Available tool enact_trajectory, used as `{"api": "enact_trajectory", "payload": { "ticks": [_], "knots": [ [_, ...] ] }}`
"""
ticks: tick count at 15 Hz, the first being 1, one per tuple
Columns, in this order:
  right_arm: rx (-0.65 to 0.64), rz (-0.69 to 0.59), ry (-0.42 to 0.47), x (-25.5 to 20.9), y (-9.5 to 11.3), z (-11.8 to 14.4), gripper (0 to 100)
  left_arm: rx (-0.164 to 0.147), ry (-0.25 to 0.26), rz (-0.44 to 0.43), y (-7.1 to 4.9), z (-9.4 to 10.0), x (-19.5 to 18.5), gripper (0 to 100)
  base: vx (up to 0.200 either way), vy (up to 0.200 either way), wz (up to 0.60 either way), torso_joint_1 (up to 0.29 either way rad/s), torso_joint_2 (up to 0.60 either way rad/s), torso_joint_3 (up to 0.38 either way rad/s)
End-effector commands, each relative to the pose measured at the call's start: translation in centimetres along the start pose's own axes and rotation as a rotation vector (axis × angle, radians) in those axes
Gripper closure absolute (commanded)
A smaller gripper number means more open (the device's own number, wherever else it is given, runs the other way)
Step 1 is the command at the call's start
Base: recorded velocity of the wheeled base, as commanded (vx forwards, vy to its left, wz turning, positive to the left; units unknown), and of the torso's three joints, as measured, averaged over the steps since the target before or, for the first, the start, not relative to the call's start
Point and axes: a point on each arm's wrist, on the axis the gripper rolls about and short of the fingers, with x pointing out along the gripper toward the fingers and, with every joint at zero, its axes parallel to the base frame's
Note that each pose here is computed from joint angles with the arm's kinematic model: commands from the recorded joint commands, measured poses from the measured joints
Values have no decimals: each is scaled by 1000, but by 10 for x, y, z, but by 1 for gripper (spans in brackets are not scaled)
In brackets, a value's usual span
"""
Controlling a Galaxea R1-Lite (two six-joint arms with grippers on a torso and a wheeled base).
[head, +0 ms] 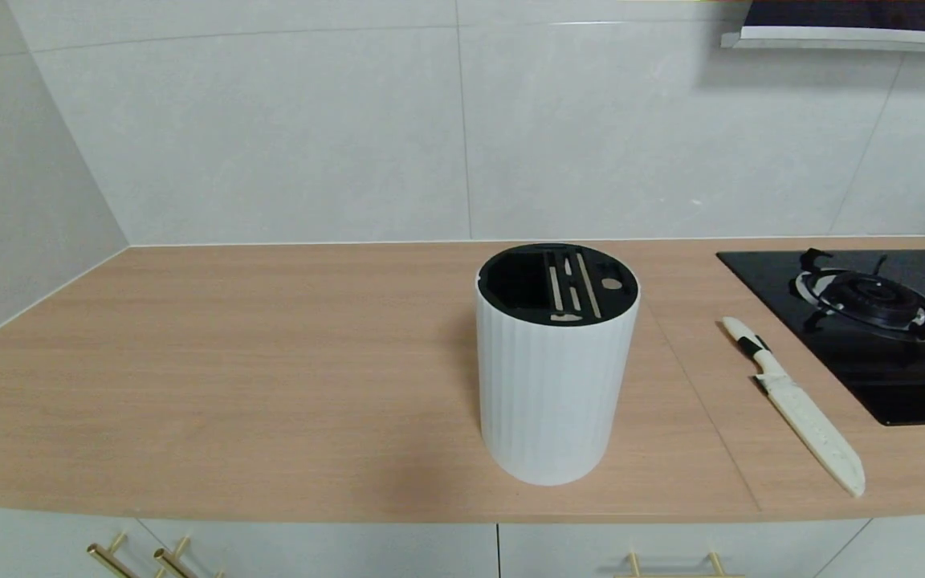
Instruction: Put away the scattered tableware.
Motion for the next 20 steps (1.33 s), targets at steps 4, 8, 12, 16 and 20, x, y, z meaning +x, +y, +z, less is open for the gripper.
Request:
{"api": "enact_trajectory", "payload": {
  "ticks": [4, 8, 12, 16, 20],
  "knots": [
    [-1, 0, 2, 0, 0, 0, 0, 0, -1, 1, 0, 0, 0, 0, 0, 0, 0, 237, -535, -299],
    [-1, 0, 2, 0, 0, 0, 0, 0, -1, 1, 0, 0, 0, 0, 0, 0, 0, 260, -565, -309],
    [1, 0, 2, 0, 0, 0, 0, 0, -1, 1, 0, 0, 0, 0, 0, 0, 0, 276, -583, -312],
    [1, 0, 0, 0, 0, 0, 0, 0, -1, 1, 0, 0, 0, 0, 0, 0, 0, 194, -414, -216],
    [-1, 0, 2, 0, 0, 0, 0, 0, -1, 1, 0, 0, 0, 0, 0, 0, 0, 28, -52, -26]
  ]
}}
